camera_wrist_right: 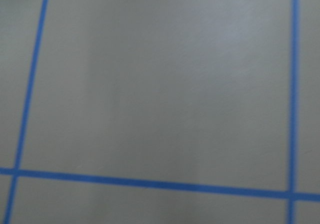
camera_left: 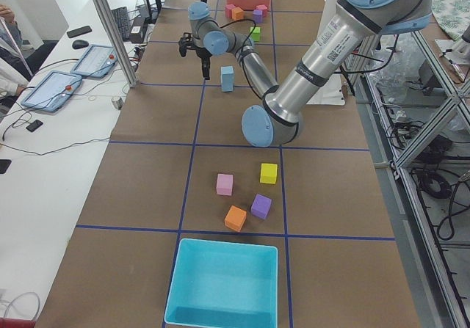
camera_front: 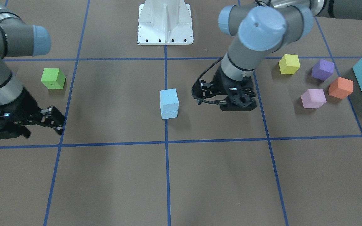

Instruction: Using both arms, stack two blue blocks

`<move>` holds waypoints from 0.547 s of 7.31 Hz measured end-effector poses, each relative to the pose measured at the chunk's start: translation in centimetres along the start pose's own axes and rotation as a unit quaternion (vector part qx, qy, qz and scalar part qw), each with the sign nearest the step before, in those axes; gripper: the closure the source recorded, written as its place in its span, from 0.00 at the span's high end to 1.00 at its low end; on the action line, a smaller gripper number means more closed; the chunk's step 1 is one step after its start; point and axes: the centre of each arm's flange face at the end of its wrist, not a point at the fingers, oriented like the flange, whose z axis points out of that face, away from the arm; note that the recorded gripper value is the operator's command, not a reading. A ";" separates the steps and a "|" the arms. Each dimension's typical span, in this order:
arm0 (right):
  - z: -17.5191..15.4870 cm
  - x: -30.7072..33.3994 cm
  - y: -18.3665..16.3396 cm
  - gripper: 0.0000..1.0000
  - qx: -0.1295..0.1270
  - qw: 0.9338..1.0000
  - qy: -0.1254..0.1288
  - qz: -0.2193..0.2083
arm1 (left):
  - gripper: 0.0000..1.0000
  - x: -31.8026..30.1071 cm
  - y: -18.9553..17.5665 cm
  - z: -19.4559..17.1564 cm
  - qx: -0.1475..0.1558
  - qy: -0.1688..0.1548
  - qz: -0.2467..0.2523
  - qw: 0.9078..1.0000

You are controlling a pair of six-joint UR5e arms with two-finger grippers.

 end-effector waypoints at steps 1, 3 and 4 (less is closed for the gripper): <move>-2.6 7.1 -1.4 1.00 -0.004 1.000 0.008 0.024 | 0.99 -9.0 -2.1 -3.0 0.000 -0.021 0.043 0.999; -6.4 18.5 -0.7 1.00 -0.028 0.999 0.029 0.020 | 0.99 -30.1 -4.3 -7.6 -0.013 -0.044 0.093 0.995; -7.1 22.0 0.6 1.00 -0.044 0.998 0.040 0.030 | 0.99 -39.4 -4.2 -8.8 -0.023 -0.039 0.089 0.995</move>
